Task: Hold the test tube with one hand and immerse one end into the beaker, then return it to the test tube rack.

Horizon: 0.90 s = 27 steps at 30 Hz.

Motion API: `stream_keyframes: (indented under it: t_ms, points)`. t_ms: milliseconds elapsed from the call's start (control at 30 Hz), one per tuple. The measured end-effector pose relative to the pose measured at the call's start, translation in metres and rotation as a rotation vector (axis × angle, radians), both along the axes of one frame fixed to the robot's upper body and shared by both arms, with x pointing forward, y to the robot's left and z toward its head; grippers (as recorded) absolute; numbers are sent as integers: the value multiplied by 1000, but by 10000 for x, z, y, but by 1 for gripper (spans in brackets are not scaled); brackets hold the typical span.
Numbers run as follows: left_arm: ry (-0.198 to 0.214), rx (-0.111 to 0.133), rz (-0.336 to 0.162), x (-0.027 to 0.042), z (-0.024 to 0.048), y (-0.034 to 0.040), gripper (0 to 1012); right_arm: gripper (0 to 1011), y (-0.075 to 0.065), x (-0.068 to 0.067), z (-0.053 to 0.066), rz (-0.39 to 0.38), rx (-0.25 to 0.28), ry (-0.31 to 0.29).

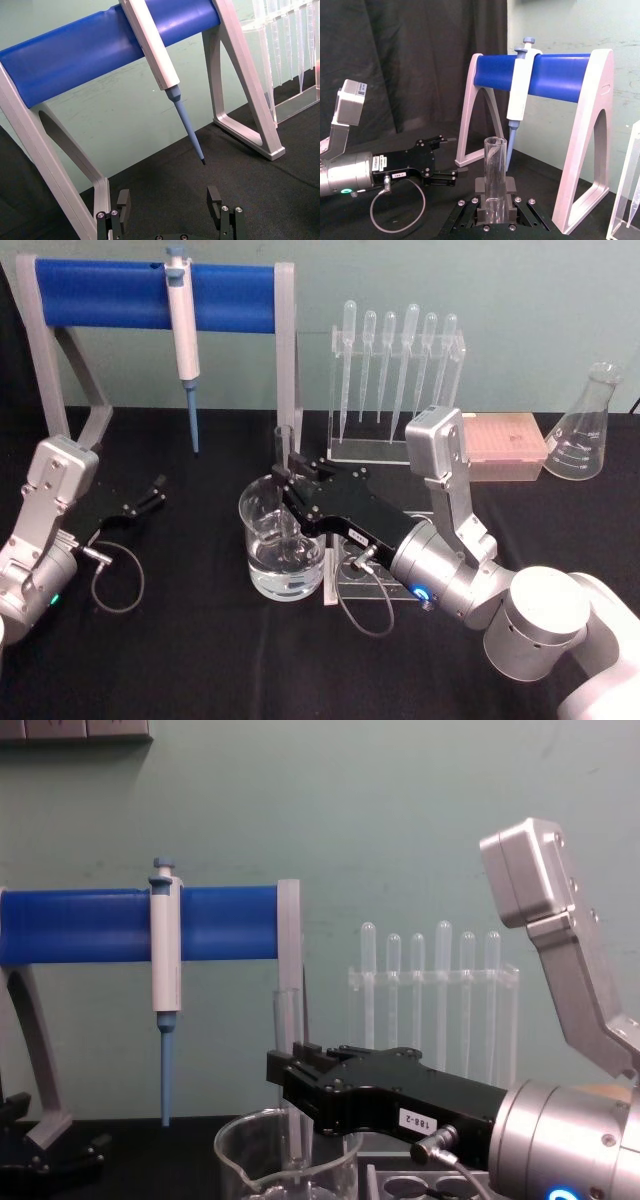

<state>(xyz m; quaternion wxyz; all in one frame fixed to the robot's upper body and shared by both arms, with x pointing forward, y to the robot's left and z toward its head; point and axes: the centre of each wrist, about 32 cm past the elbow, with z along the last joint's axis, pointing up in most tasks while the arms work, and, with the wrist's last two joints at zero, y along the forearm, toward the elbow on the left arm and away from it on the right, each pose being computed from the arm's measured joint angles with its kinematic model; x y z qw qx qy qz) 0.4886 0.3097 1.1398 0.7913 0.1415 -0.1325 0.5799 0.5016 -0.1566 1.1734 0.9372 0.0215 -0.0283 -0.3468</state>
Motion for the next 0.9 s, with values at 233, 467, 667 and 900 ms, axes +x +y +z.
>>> stream_keyframes:
  t_ms: [233,467,667,900]
  points:
    - [0,0,0,0,0,0,1000,222,0,0,0,0,0,0]
    - [0,0,0,0,0,0,1000,222,0,0,0,0,0,0]
    - [0,0,0,0,0,0,1000,222,0,0,0,0,0,0]
    - [0,0,0,0,0,0,1000,222,0,0,0,0,0,0]
